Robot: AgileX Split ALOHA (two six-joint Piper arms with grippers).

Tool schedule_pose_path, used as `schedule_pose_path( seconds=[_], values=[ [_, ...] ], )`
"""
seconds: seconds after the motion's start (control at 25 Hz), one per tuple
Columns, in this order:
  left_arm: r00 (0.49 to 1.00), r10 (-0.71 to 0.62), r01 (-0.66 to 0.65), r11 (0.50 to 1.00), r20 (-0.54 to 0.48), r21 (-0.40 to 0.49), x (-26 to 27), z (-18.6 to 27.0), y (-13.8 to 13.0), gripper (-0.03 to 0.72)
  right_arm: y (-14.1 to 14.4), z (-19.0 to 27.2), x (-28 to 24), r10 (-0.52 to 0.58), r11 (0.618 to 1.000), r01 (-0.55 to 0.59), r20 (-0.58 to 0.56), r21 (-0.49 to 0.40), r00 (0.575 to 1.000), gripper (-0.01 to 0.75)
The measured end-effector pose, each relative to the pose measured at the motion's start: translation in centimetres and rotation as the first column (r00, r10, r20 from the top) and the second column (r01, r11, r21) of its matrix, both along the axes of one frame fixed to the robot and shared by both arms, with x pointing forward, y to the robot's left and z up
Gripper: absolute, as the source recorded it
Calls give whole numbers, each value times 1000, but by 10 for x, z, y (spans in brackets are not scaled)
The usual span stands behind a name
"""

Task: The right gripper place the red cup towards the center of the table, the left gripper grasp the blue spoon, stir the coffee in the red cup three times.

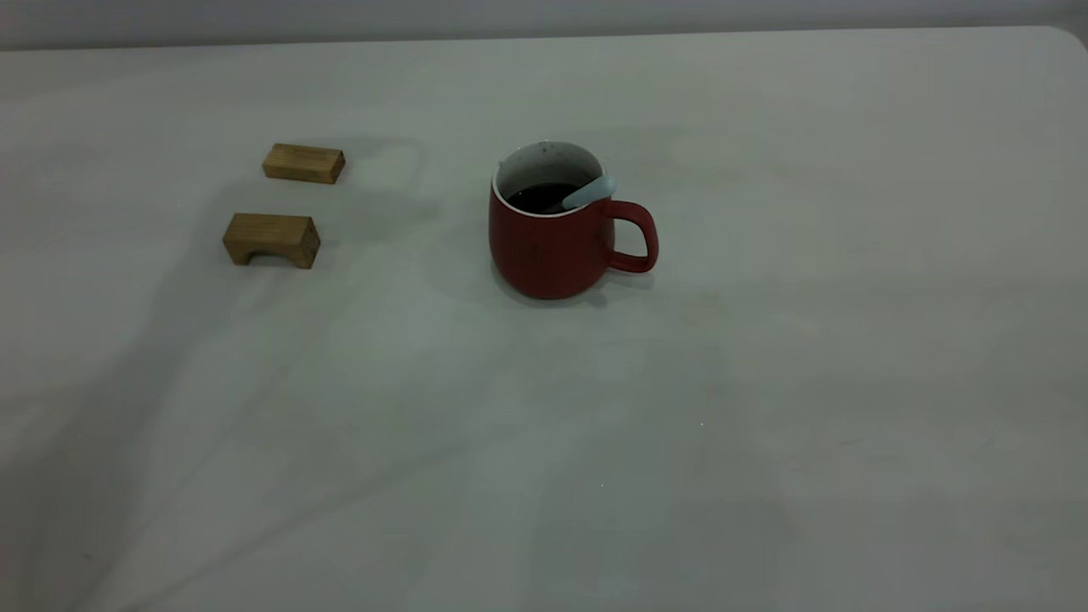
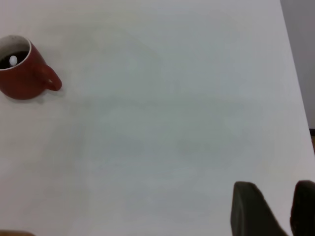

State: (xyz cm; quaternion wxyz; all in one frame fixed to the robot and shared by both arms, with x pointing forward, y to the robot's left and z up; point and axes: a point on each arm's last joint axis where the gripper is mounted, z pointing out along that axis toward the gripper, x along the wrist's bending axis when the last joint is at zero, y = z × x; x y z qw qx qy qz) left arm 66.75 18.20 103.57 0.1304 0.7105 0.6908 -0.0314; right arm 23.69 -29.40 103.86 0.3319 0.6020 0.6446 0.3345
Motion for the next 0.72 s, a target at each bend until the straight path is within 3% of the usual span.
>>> schedule_pose_path(
  seconds=[0.16, 0.36, 0.56, 0.72],
  values=[
    [972, -129, 101, 984, 199, 145, -28, 70, 20, 371, 0, 0, 0, 0, 1000, 0, 0, 0, 1000, 238],
    [946, -142, 77, 972, 291, 223, -105, 123, 47, 371, 0, 0, 0, 0, 1000, 0, 0, 0, 1000, 238],
    [939, -80, 6, 976, 335, 217, -204, 135, 73, 371, 0, 0, 0, 0, 1000, 0, 0, 0, 1000, 238],
    [930, -54, -30, 975, 363, 220, -281, 113, 93, 371, 0, 0, 0, 0, 1000, 0, 0, 0, 1000, 238]
  ],
)
